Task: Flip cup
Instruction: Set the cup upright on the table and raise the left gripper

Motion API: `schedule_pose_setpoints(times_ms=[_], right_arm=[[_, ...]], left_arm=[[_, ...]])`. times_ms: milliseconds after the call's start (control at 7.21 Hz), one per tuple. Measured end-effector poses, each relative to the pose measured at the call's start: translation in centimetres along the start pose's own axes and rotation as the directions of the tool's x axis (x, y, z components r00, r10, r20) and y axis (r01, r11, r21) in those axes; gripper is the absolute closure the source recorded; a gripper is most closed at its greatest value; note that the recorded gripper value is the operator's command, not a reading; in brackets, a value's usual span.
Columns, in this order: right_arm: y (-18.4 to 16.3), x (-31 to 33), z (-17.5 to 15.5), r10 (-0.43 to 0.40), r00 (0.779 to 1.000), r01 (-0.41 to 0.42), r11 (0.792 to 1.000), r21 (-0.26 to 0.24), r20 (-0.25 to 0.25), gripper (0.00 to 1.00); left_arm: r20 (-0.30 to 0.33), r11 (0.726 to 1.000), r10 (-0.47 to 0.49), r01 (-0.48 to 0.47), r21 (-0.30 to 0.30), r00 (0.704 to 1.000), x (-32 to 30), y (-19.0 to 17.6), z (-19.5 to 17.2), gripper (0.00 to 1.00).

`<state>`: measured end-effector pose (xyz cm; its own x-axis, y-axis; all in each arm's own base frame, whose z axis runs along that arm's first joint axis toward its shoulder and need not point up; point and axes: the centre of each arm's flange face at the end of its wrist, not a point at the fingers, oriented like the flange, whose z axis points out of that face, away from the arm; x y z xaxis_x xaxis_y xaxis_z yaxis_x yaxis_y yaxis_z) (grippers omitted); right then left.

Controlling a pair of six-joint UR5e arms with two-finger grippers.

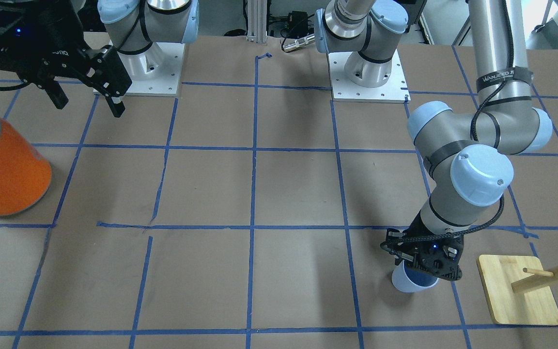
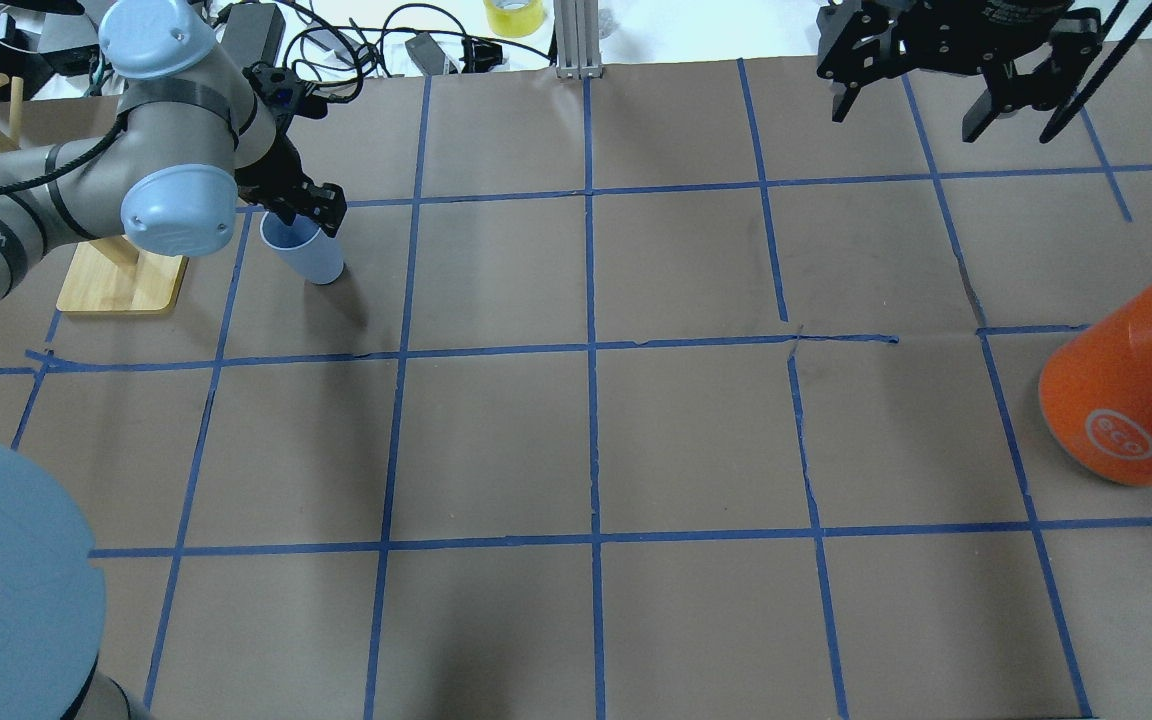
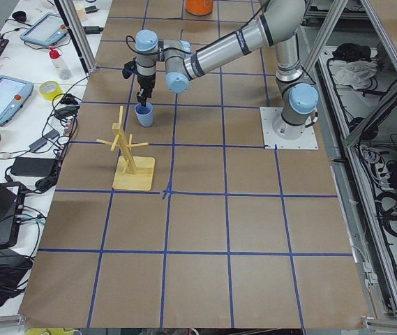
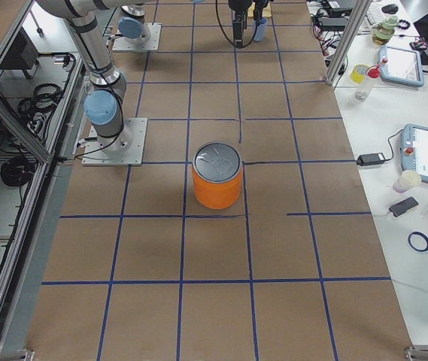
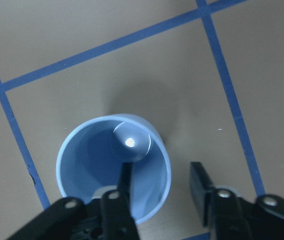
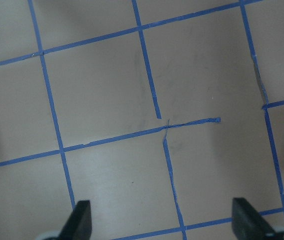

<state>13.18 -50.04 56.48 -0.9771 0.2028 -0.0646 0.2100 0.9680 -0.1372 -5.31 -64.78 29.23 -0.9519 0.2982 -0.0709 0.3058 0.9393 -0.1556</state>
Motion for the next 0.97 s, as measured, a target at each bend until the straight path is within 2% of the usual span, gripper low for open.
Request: schedule_pose_setpoints(times_ms=[277,416,832,971], right_arm=[[0.0,0.0,0.0,0.000,1.000,0.000,1.000,0.000,0.001,0.00],[0.0,0.0,0.0,0.000,1.000,0.000,1.000,0.000,0.001,0.00],[0.0,0.0,0.0,0.000,1.000,0.000,1.000,0.000,0.001,0.00],[0.0,0.0,0.0,0.000,1.000,0.000,1.000,0.001,0.001,0.00]], left_arm=[[0.018,0.999,-0.008,0.007,0.032,1.000,2.1,0.1,-4.2,0.00],[0.020,0.999,-0.026,0.025,0.037,0.999,4.3,0.6,-7.6,0.00],[0.032,0.998,-0.061,0.060,0.006,0.998,7.9,6.2,-21.1,0.00],[0.032,0.997,-0.077,0.077,-0.009,0.997,8.5,8.0,-24.1,0.00]])
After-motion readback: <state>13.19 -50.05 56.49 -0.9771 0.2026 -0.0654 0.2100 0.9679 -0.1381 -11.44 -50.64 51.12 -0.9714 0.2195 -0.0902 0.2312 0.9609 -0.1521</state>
